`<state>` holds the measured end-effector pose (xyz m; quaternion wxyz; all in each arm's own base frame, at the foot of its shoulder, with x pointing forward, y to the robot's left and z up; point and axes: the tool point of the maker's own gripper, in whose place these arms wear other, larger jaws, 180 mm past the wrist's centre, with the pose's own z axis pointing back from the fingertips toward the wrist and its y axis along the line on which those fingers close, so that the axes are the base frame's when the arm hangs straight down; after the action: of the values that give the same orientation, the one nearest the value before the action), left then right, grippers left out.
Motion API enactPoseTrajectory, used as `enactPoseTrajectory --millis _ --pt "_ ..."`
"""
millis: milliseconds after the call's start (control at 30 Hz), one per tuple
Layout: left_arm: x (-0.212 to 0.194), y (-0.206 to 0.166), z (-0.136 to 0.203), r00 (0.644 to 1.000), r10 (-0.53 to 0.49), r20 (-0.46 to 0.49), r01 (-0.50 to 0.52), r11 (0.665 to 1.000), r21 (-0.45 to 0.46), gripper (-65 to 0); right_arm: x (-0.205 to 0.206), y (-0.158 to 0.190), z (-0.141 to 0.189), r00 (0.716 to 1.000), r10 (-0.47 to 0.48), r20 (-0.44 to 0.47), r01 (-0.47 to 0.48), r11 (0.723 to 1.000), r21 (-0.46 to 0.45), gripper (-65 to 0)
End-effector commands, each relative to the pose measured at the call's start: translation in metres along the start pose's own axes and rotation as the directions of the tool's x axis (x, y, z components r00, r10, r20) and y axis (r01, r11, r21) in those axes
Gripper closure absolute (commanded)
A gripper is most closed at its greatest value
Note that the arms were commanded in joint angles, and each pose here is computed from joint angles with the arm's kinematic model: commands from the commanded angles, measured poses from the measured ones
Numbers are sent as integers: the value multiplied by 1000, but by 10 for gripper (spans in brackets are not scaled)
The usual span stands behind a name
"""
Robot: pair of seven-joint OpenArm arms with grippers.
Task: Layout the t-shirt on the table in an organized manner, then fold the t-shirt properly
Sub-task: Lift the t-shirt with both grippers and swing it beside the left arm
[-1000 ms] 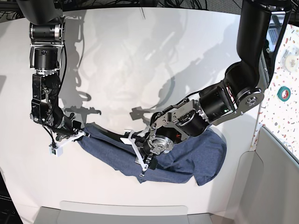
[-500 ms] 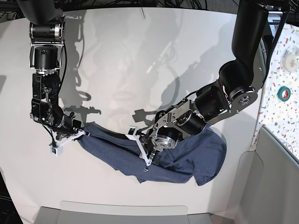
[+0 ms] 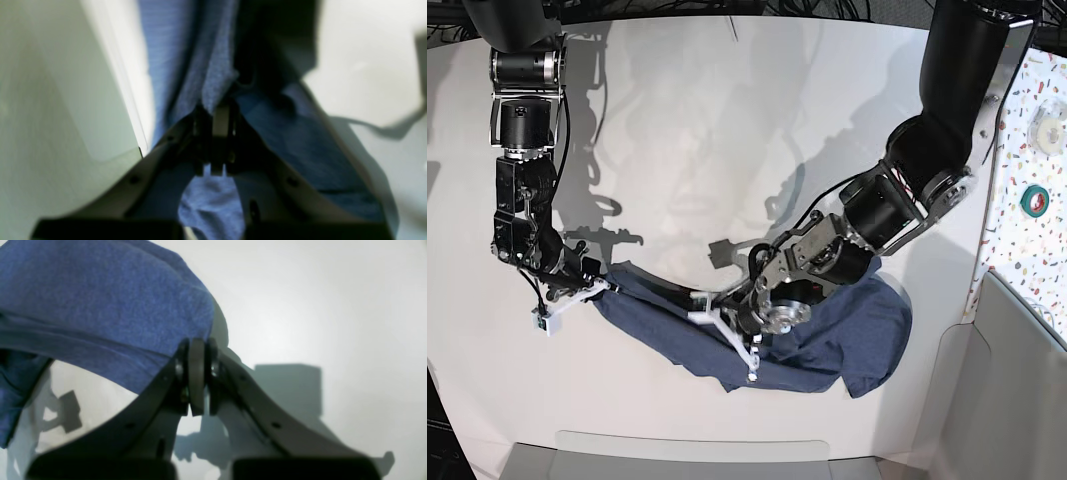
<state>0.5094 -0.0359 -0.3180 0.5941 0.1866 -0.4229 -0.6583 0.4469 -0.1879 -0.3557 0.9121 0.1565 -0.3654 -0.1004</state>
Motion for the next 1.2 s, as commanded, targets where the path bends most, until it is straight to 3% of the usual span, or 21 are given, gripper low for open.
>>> enactPoseTrajectory --millis 0,67,233,367,533,667,767,900,1033,1167 --pt "-1 42 12 999 44 27 -47 994 98 0 36 7 10 996 17 89 -19 1000 19 0" --pt "-8 57 27 989 135 62 -143 978 153 0 50 15 15 992 33 121 -37 999 31 0" --pt "-41 79 74 942 329 62 -332 901 280 0 89 45 26 977 47 208 -64 995 79 0" --pt "-63 80 107 909 415 32 -399 848 348 0 128 79 35 959 48 281 -88 988 130 0" --pt "-97 84 150 869 494 17 -450 776 443 0 164 162 39 944 18 330 -110 959 262 0" --pt "-111 104 193 837 545 47 -480 690 542 0 178 229 38 936 50 348 -162 940 301 0" --pt "-126 124 228 820 569 56 -474 622 623 0 192 274 43 909 83 408 -219 929 298 0" --pt "-141 160 270 826 557 89 -440 538 719 0 221 281 51 873 124 472 -263 934 242 0" --pt "-152 201 315 830 540 137 -411 427 805 0 241 331 71 824 144 549 -351 889 293 0" --pt "-161 240 364 849 501 170 -364 320 875 0 264 364 98 800 108 591 -377 856 353 0"
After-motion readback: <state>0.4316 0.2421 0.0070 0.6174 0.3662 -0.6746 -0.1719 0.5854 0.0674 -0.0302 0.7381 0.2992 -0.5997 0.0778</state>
